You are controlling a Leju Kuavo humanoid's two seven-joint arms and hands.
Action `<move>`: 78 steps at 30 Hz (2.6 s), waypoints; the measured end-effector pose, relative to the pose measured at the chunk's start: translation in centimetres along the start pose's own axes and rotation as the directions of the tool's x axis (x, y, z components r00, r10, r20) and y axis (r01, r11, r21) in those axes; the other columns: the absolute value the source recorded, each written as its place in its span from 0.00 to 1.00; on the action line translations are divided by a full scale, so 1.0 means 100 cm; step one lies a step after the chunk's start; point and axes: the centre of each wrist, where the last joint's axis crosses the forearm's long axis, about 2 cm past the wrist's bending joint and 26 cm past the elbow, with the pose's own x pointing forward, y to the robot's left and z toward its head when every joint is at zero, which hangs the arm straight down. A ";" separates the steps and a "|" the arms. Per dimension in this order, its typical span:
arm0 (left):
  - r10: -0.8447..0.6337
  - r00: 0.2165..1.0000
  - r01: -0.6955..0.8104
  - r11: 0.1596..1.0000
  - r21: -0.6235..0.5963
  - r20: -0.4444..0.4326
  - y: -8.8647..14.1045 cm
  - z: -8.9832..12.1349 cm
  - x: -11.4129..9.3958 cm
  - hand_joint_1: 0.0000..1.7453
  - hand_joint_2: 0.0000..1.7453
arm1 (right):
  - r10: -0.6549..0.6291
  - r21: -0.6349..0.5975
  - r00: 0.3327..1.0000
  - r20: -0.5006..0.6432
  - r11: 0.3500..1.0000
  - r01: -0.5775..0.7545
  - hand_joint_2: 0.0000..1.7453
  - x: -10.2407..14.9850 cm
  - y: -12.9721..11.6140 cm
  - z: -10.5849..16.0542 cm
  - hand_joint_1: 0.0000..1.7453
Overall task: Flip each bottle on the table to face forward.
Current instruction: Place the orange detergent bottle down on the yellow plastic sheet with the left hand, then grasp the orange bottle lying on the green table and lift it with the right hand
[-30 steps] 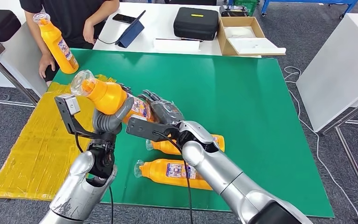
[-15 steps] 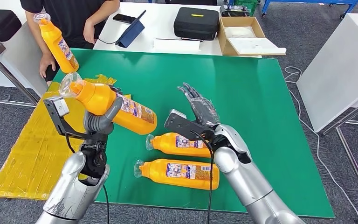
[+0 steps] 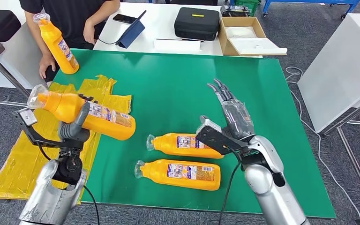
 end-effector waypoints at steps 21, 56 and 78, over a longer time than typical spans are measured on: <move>-0.812 0.551 0.737 0.582 0.345 0.192 0.073 -0.040 0.065 1.00 1.00 | 0.072 -0.020 0.997 -0.016 0.997 -0.073 0.00 -0.021 -0.019 0.037 0.00; -0.739 -0.553 0.831 -0.521 0.195 0.384 0.104 0.035 0.004 1.00 1.00 | 0.072 0.017 0.997 0.041 0.997 -0.073 0.00 -0.027 -0.035 0.018 0.00; -0.788 -0.537 0.832 -0.554 0.033 0.300 0.097 0.017 -0.041 0.00 0.00 | 0.097 0.058 0.995 -0.002 0.994 -0.097 0.00 -0.033 -0.017 0.044 0.00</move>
